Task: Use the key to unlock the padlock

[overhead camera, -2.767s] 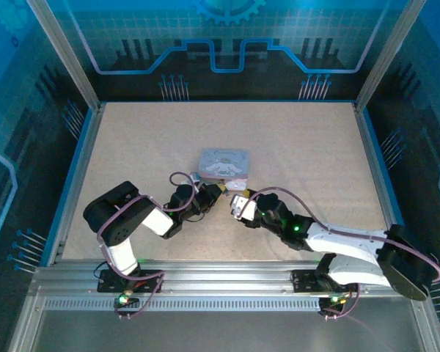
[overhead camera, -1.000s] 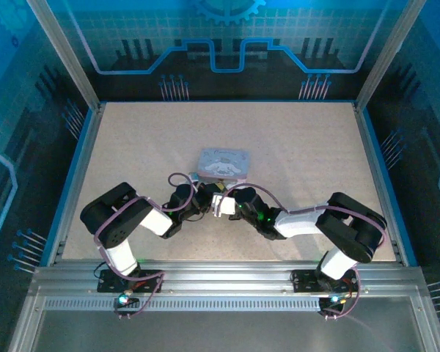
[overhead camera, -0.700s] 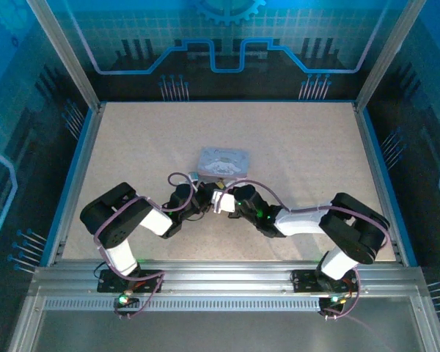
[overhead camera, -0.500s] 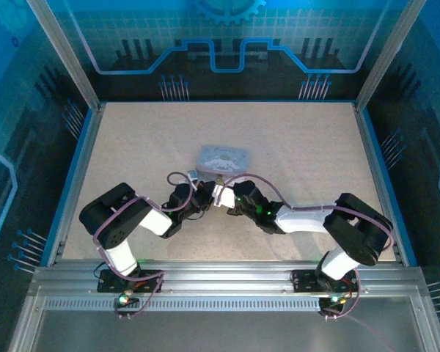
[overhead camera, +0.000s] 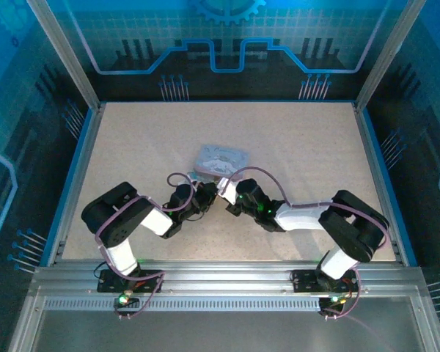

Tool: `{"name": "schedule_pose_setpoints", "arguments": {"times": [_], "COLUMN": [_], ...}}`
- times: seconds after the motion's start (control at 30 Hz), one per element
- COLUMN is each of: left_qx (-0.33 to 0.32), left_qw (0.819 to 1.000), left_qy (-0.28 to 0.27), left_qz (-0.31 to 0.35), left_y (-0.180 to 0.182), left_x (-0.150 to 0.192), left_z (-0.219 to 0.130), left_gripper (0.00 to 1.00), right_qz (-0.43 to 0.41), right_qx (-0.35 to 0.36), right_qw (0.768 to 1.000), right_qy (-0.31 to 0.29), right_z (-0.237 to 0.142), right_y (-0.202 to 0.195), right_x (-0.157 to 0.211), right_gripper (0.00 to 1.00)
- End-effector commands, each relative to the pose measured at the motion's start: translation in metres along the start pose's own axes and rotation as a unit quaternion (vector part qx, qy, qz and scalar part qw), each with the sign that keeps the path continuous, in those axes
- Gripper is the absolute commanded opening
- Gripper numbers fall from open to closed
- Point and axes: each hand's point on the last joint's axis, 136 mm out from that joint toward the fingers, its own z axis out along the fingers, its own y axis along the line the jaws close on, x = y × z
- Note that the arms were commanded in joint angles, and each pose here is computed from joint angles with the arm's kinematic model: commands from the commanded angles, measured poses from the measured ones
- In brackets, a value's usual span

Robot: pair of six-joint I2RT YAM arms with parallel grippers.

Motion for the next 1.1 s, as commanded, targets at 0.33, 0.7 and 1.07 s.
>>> {"name": "schedule_pose_setpoints", "arguments": {"times": [0.33, 0.7, 1.07], "left_qx": [-0.032, -0.087, -0.155], "left_qw": [0.999, 0.991, 0.967], "left_qy": [0.004, -0.031, -0.074], "left_qz": [0.027, 0.097, 0.189], "left_y": [0.026, 0.022, -0.012], "left_x": [0.005, -0.02, -0.093], "left_z": [-0.005, -0.046, -0.09], "left_gripper": [0.35, 0.65, 0.86], "right_qz": [0.114, 0.215, 0.39], "right_qx": [-0.043, -0.091, -0.154], "right_qw": [0.993, 0.972, 0.907], "right_qy": [0.012, -0.011, -0.025], "right_z": [0.021, 0.018, 0.023], "right_y": [0.016, 0.017, 0.011], "right_x": [0.029, 0.026, 0.035], "right_gripper": [0.0, 0.0, 0.0]}}
